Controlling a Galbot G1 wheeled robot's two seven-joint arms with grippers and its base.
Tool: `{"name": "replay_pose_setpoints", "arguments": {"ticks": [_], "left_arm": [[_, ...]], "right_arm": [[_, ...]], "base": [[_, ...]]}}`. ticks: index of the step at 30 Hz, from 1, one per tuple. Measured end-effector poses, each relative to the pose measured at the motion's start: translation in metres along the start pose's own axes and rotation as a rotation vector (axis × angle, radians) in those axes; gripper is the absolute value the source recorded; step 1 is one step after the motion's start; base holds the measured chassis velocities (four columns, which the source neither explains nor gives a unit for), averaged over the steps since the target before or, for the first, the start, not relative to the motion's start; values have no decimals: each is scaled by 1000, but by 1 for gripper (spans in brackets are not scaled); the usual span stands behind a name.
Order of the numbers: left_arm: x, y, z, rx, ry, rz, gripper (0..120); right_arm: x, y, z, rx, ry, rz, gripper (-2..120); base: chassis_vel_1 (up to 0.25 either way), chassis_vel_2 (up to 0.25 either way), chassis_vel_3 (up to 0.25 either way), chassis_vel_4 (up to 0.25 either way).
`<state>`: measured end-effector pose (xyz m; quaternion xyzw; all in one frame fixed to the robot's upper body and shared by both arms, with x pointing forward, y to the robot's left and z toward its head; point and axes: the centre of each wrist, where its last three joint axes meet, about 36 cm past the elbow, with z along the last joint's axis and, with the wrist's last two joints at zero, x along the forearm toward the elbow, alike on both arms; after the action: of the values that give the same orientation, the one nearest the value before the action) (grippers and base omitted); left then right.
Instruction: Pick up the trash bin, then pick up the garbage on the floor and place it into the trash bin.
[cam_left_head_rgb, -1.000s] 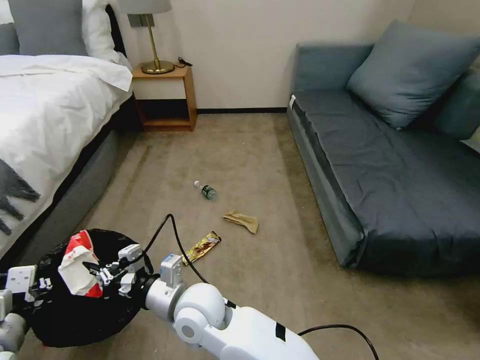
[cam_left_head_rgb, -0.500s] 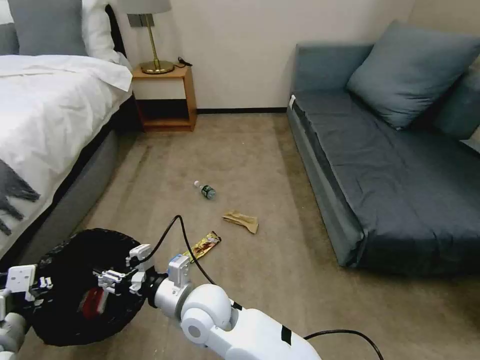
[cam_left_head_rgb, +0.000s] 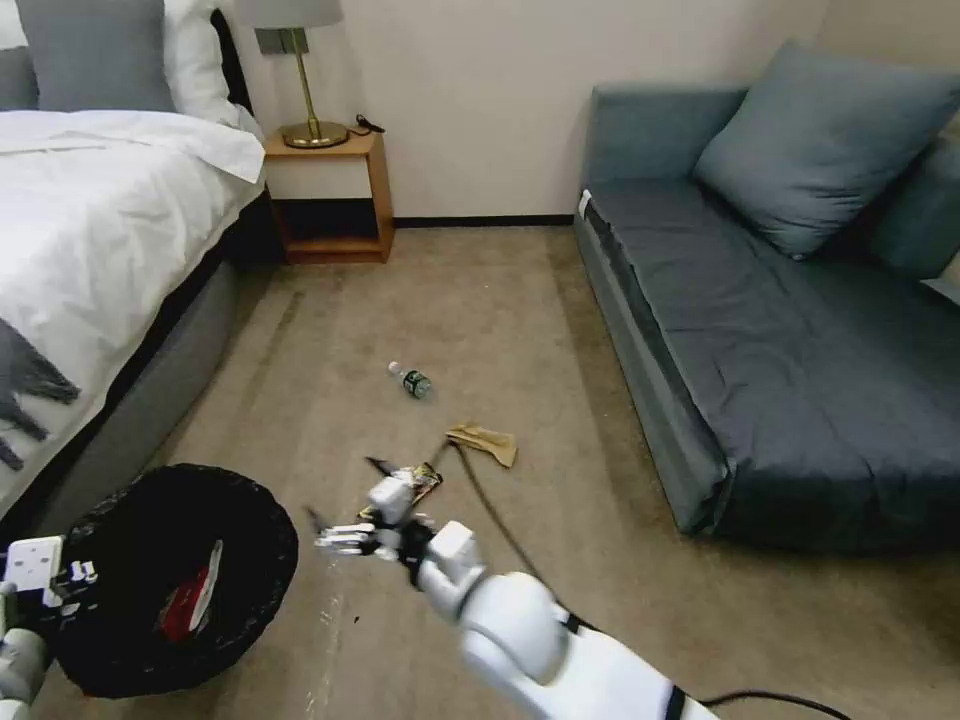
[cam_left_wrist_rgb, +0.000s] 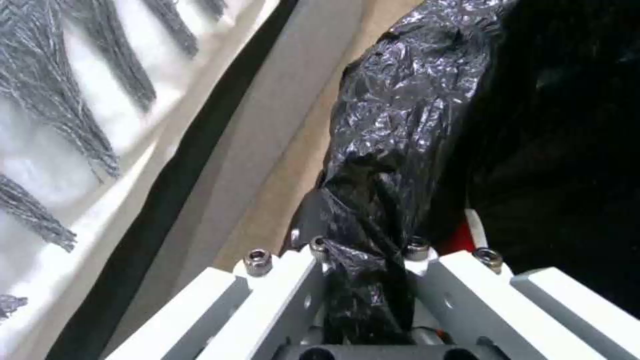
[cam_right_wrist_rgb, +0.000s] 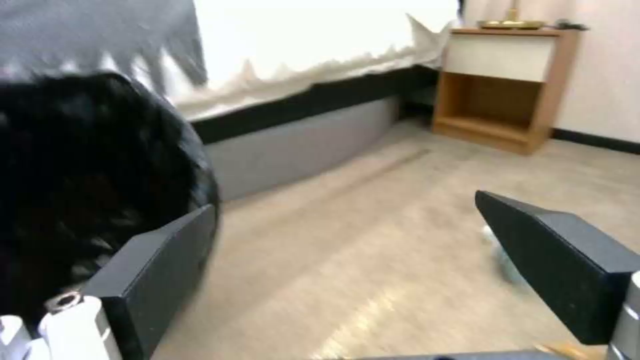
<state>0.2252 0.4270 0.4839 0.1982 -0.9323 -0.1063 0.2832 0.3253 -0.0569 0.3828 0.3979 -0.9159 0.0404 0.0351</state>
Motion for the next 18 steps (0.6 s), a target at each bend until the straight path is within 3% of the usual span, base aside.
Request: {"name": "replay_pose_setpoints", "arguments": {"ticks": [5, 18], "left_arm": [[0, 0, -2, 2, -6, 1, 3], [-1, -7, -2, 17, -11, 11, 3]], "right_arm": [[35, -14, 19, 14, 16, 28, 100], [59, -20, 44, -1, 61, 35, 100]], "base": [[0, 0, 0, 0], [-22, 22, 20, -26]]}}
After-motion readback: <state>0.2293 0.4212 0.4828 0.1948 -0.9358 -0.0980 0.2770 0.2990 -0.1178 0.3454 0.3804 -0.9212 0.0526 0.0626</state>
